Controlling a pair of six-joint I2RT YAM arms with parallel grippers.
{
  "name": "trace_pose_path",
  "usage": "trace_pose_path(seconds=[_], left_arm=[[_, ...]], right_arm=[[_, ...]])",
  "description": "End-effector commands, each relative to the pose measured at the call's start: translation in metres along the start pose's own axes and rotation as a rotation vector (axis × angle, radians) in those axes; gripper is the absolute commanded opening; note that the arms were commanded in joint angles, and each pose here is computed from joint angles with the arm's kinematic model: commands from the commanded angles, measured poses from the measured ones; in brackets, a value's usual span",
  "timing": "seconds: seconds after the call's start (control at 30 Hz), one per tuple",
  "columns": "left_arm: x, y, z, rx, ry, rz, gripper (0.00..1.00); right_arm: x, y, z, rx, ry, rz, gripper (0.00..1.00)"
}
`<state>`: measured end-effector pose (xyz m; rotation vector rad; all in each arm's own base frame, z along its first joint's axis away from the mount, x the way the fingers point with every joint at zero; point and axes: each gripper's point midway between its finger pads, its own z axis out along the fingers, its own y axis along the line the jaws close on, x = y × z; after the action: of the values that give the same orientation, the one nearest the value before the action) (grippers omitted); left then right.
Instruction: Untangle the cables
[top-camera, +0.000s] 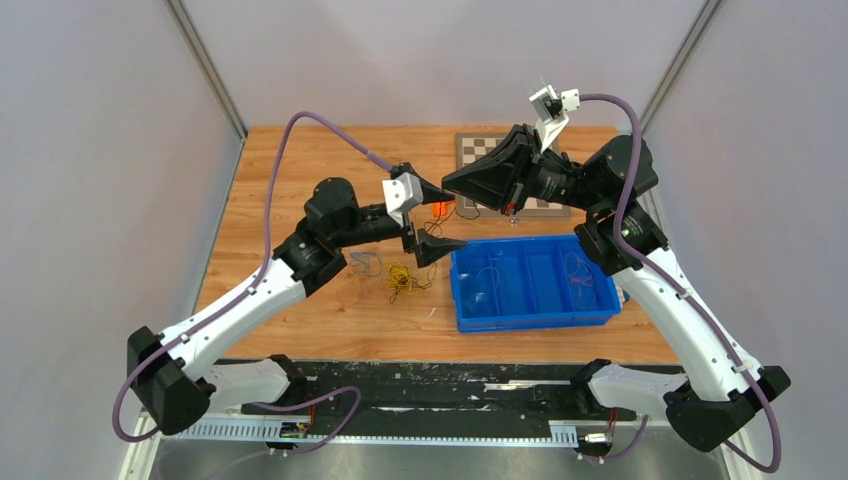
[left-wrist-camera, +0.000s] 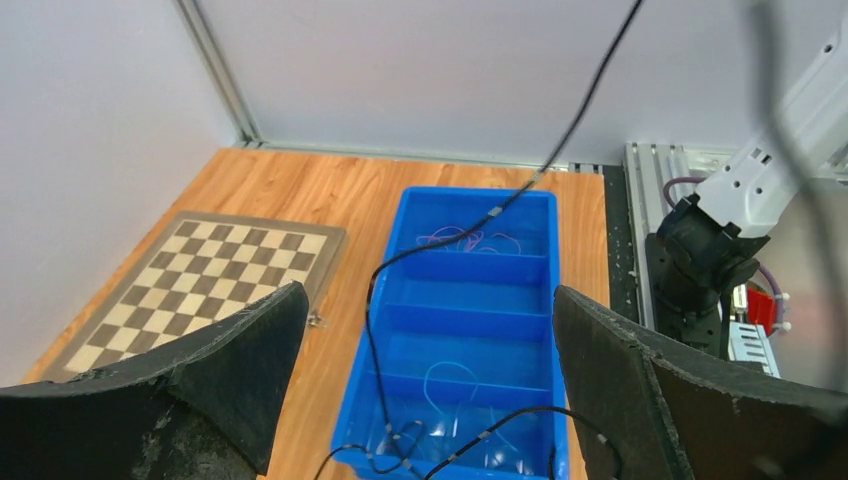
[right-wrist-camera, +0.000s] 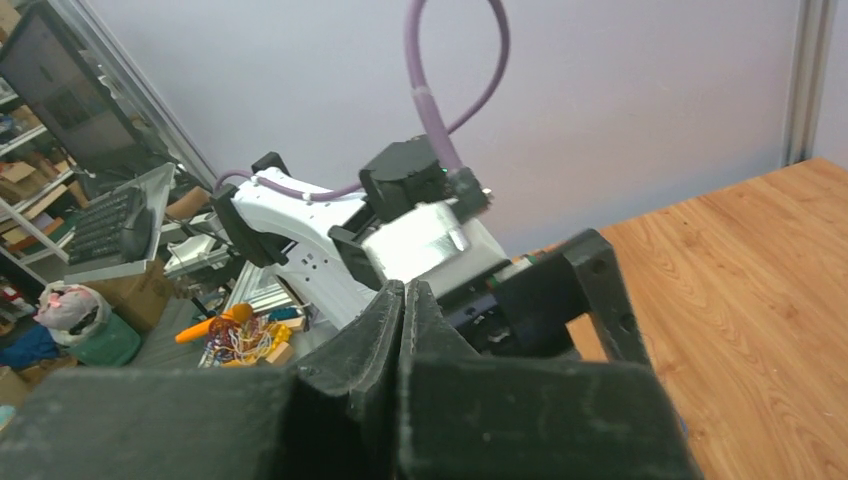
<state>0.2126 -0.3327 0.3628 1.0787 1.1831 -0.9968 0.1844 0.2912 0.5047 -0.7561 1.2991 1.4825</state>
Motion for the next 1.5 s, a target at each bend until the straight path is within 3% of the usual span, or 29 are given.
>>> trace_pose_path(seconds=[0.0,0.07,0.13,0.2,0.23,0.27,0.33,0.37,0.53,0.83,1.13,1.47], left_arm=[[-0.028,0.002,0.015,0.032,-0.093,0.061,1.0],[-0.028,-0.001,0.019,0.058,-0.097,0.03,0.93],[-0.028,-0.006,0.021,0.083,-0.101,-0.001,0.79],[-0.032,-0.008,0.018,0.086,-0.111,-0.018,0.54],[-0.036,-0.01,0.015,0.085,-0.119,-0.024,0.46],[-0.038,-0.011,0.014,0.084,-0.121,-0.027,0.27],[-0.047,-0.017,0.007,0.092,-0.128,-0.028,0.04],[-0.052,-0.021,0.0,0.097,-0.125,-0.028,0.02],[-0.07,-0.025,-0.021,0.063,-0.141,-0.036,0.0],[-0.109,0.016,-0.03,-0.057,-0.245,-0.15,0.0],[-0.114,0.032,-0.007,-0.048,-0.29,-0.337,0.0],[-0.11,0.021,0.008,-0.008,-0.299,-0.567,0.0]], right_arm=[[-0.009,0.011,0.002,-0.053,-0.028,0.042,0.0],[-0.011,0.011,0.003,-0.056,-0.034,0.046,0.0],[-0.015,0.012,0.002,-0.054,-0.041,0.036,0.0],[-0.017,0.01,-0.001,-0.044,-0.046,0.035,0.0],[-0.016,0.006,-0.004,-0.029,-0.045,0.043,0.0],[-0.018,0.0,-0.01,-0.006,-0.05,0.047,0.0],[-0.021,-0.018,-0.025,0.058,-0.058,0.065,0.0],[-0.024,-0.031,-0.035,0.101,-0.067,0.077,0.0],[-0.02,-0.073,-0.085,0.266,-0.083,0.106,0.0],[0.064,-0.1,-0.107,0.33,0.025,0.245,0.0],[0.114,-0.069,-0.051,0.172,0.158,0.247,0.0],[0.112,-0.07,-0.011,0.114,0.159,0.193,0.0]])
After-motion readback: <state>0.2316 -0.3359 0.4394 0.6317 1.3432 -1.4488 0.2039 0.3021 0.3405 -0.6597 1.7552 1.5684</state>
